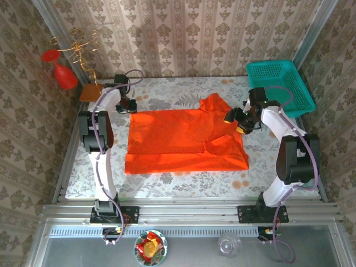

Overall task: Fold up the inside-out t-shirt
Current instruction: Fold the T-shirt at the center of the table.

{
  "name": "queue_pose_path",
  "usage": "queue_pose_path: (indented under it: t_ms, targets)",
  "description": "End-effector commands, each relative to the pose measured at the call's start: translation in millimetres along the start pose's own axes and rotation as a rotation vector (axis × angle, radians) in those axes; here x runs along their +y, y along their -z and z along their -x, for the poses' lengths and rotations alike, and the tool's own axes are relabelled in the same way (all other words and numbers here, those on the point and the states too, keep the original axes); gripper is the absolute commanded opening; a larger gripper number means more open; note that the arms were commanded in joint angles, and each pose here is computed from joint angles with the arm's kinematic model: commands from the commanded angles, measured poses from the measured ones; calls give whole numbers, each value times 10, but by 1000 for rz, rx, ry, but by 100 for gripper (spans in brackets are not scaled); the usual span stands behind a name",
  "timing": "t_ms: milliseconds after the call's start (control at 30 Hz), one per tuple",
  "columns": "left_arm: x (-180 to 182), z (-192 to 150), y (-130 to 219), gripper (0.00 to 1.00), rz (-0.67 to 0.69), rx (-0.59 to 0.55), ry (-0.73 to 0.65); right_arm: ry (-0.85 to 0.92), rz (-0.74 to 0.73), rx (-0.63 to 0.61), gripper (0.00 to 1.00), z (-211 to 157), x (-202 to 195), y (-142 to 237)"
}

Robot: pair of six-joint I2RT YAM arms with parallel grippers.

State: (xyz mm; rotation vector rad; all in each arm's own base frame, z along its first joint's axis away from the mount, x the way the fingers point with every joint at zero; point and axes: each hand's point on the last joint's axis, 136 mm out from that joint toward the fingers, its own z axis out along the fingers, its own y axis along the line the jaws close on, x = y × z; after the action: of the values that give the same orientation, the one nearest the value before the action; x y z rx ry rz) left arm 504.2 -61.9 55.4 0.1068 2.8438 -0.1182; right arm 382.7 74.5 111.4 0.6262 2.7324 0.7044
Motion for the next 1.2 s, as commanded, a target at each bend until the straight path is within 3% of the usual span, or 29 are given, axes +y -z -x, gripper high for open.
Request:
queue_pose_path:
  t_ms: [0, 333, 533, 800, 1167]
  targets:
    - [90, -27, 11, 25, 38, 46, -14, 4, -3, 44, 71, -119, 32, -7]
    - [139, -130, -285, 26, 53, 129, -26, 27, -15, 47, 71, -192, 121, 25]
    - [119, -175, -417, 18, 32, 149, -29, 52, -33, 39, 72, -122, 133, -26]
    - [85, -192, -485, 8, 8, 150, -44, 241, -69, -57, 68, 421, 204, -294]
    - [67, -217, -427, 4, -10, 136, -36, 491, -194, -116, 40, 1355, 283, -880]
